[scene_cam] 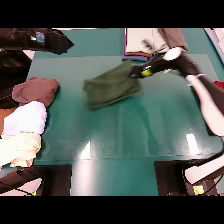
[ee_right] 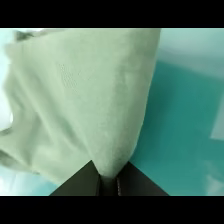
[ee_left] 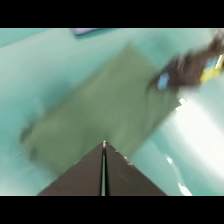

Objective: Fold the shirts.

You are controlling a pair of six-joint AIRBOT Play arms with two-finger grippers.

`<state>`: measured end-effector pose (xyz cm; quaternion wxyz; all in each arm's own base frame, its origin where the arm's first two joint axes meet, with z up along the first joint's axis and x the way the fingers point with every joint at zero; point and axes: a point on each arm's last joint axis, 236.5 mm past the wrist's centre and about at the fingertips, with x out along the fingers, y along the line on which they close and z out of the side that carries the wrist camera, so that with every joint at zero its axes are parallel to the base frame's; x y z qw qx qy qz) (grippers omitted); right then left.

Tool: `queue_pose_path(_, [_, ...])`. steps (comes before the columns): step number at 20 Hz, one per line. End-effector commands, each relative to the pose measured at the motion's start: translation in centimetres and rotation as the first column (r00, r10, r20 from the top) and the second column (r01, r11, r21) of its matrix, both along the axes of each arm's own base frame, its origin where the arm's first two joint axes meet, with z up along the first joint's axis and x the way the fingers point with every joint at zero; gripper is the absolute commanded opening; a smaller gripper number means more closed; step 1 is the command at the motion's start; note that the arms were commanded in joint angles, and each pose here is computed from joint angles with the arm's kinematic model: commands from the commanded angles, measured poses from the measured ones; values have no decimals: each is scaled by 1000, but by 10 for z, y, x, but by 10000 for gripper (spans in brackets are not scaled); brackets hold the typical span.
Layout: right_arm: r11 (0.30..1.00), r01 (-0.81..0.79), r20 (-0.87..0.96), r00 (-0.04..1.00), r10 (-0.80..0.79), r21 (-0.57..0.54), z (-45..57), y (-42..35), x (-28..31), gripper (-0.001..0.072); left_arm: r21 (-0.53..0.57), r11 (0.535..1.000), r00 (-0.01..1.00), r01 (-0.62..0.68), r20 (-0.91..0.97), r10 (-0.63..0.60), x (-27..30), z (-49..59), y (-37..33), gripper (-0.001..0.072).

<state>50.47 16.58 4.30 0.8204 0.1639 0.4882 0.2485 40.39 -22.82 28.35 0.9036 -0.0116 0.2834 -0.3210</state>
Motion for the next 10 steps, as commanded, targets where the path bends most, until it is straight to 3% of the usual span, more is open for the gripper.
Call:
queue_pose_path(1, [956, 280, 77, 959, -274, -88, 39, -153, -10, 20, -6, 997, 997, 78, 27, -78, -16, 5, -33, 21])
queue_pose_path(6, [731, 679, 152, 731, -665, -68, 67, -354, -63, 20, -55, 994, 995, 95, 33, -94, -21, 13, -47, 21])
queue_pose_path(10, [602, 796, 166, 603, -780, -62, 69, -427, -97, 20, -80, 994, 997, 77, 10, -76, -22, 13, -47, 21])
